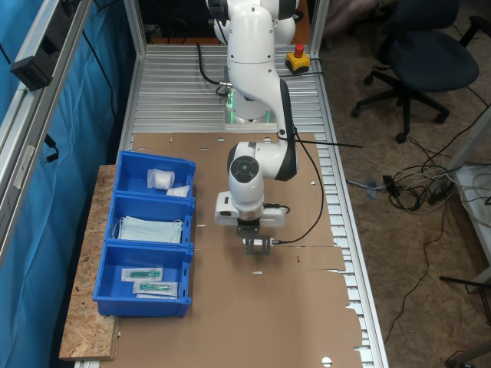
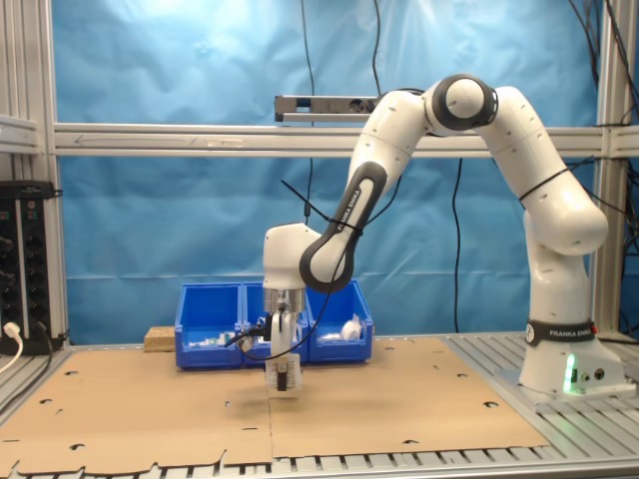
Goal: Pick and place sorting task of medical equipment.
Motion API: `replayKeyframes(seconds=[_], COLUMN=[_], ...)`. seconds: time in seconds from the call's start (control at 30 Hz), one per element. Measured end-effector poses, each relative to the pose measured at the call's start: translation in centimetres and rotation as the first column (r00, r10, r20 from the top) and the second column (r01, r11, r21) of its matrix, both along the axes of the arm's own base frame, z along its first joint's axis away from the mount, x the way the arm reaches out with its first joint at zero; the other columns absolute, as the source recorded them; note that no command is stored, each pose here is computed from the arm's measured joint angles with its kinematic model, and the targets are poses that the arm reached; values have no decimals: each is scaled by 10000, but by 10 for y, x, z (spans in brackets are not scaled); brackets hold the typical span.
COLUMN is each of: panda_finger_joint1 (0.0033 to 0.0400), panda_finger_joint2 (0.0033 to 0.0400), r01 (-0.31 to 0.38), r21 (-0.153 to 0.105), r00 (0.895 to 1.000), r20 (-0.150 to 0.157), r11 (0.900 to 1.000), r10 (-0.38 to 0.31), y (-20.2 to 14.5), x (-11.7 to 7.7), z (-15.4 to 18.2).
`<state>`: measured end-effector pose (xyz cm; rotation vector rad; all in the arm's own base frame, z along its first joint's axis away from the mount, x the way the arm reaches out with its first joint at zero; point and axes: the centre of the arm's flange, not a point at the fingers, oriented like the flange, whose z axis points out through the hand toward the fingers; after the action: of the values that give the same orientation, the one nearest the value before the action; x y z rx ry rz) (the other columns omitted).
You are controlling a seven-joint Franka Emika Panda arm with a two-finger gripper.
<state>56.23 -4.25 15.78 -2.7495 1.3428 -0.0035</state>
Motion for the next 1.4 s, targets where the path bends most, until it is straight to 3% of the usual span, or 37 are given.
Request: replayKeyframes(seconds=[0.33,0.63,1.07,1.23,1.4], panda_finger_joint1=[61,61,61,61,61], panda_finger_joint2=[61,61,61,61,61], r01=[5,151,1275,2283,3139], r21=[-138,-222,-257,-233,-181], r00=[9975,9954,9899,9732,9494], r20=[706,948,653,335,-30], r11=[9999,9996,9915,9733,9493], r10=[4,-130,-1256,-2275,-3140], y=[-2,-13,-77,-128,-171], x=[4,-7,-41,-65,-87], z=[51,117,210,225,225])
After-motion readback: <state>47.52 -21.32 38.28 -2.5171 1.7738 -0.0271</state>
